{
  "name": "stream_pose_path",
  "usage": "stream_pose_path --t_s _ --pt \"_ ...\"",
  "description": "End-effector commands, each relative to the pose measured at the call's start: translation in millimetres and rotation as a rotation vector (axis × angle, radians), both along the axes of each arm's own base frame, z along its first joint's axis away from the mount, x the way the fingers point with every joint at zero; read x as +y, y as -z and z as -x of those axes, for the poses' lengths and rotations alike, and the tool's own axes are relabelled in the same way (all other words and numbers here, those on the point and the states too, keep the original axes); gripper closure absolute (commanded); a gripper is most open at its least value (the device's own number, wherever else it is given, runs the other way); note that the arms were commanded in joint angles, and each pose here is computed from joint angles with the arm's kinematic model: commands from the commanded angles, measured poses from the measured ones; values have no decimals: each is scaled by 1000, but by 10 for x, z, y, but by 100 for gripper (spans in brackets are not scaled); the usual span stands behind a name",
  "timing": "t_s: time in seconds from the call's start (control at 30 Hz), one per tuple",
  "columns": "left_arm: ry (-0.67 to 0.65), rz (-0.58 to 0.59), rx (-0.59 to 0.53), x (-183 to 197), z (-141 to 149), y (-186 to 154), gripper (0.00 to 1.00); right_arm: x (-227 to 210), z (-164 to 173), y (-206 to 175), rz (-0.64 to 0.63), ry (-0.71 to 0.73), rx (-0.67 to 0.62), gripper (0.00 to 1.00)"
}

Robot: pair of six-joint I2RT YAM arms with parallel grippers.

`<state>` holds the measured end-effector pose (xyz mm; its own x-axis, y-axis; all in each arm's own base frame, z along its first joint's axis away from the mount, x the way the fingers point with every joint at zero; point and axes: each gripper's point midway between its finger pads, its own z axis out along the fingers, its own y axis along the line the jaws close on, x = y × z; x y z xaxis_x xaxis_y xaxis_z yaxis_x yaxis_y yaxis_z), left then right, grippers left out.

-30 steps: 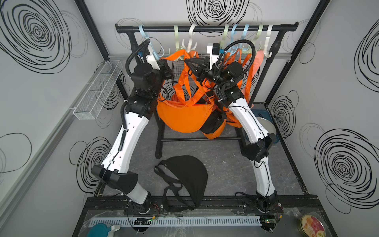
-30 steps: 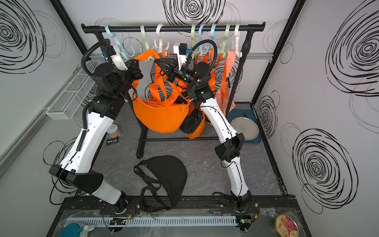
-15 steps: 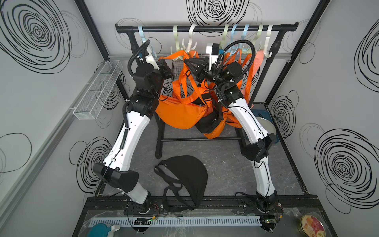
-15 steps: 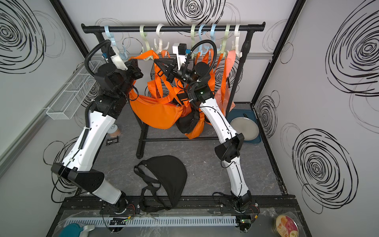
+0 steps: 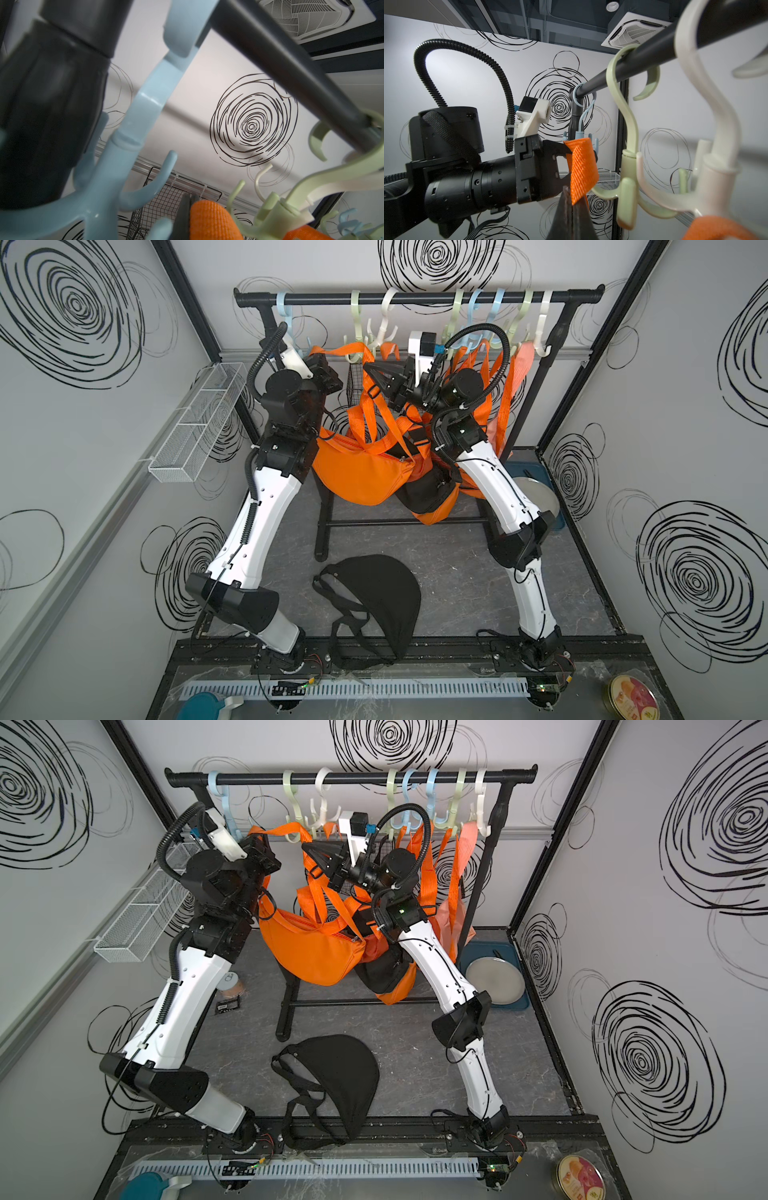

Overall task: Hang the bag on a hook
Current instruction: Hang the bag on the hook.

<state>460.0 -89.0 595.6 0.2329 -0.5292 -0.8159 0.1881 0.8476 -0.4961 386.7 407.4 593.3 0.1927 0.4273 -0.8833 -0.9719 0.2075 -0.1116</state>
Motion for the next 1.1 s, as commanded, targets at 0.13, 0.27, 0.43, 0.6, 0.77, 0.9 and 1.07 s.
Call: stream_pose_path --t_s 0.13,0.27,0.43,0.6,0.77,0.9,1.07 --pt "15 29 -58 -8 -77 -205 100 -180 248 -362 -65 13 -88 100" --pt "8 31 -87 10 -34 -303 100 -191 272 -383 -69 10 -96 100" --pt "17 25 -62 -31 -135 -237 100 -213 278 -419 -86 18 -107 100" --pt "22 31 -93 -34 -121 -360 100 -222 317 -450 -92 13 -117 100" --pt "28 31 -95 -65 -131 -358 100 -231 322 -458 -93 14 -121 100" --pt "27 14 -42 -97 -252 -178 100 -228 302 -445 -91 17 -117 100" --pt "34 10 -38 -103 -311 -167 100 -274 370 -527 -109 18 -140 100"
